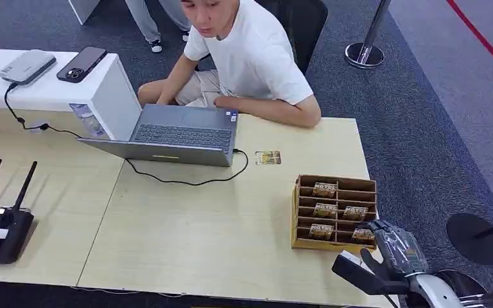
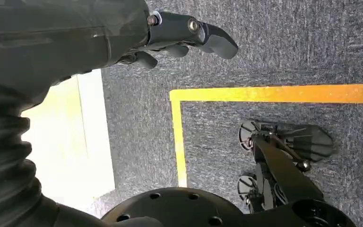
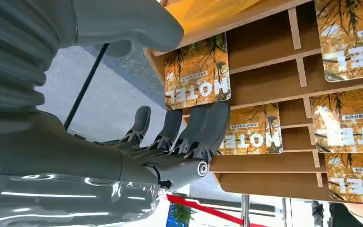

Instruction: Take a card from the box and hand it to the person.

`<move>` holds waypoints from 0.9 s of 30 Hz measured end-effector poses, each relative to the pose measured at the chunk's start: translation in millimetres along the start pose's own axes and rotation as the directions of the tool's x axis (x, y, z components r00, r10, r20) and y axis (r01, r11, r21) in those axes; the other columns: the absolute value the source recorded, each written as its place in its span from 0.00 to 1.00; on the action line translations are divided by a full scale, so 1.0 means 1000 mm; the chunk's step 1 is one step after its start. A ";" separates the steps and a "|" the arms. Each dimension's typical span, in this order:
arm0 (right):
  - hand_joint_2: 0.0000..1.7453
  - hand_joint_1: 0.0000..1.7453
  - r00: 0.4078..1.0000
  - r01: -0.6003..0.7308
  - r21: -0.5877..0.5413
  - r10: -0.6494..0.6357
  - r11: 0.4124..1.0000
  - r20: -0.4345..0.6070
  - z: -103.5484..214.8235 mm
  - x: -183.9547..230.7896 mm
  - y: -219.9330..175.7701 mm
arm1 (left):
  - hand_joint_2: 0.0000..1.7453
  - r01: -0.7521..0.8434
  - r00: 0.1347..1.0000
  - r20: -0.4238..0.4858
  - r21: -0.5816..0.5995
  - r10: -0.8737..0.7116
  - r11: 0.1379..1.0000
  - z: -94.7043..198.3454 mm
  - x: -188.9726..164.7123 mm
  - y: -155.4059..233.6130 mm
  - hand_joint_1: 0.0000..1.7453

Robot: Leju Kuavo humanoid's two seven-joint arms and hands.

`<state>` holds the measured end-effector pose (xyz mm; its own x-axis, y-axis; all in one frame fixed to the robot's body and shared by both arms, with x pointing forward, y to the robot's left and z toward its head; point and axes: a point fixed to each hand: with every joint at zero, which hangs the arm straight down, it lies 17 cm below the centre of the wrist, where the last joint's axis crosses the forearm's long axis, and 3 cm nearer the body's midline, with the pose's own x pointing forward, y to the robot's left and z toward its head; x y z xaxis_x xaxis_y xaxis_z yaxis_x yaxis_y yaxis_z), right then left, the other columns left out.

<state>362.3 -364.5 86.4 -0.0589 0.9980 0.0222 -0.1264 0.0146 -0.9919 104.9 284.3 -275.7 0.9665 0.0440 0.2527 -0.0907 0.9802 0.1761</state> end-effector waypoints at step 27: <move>1.00 0.43 1.000 0.015 0.020 -0.015 1.000 -0.012 0.007 -0.007 0.008 | 1.00 0.000 1.000 0.005 0.000 0.000 1.000 0.000 0.001 0.000 0.00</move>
<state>354.5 -371.3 79.3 -0.0449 0.9984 0.0356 -0.1474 0.0287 -0.9887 105.7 284.3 -275.5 0.9655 0.0428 0.2569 -0.0903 0.9802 0.1761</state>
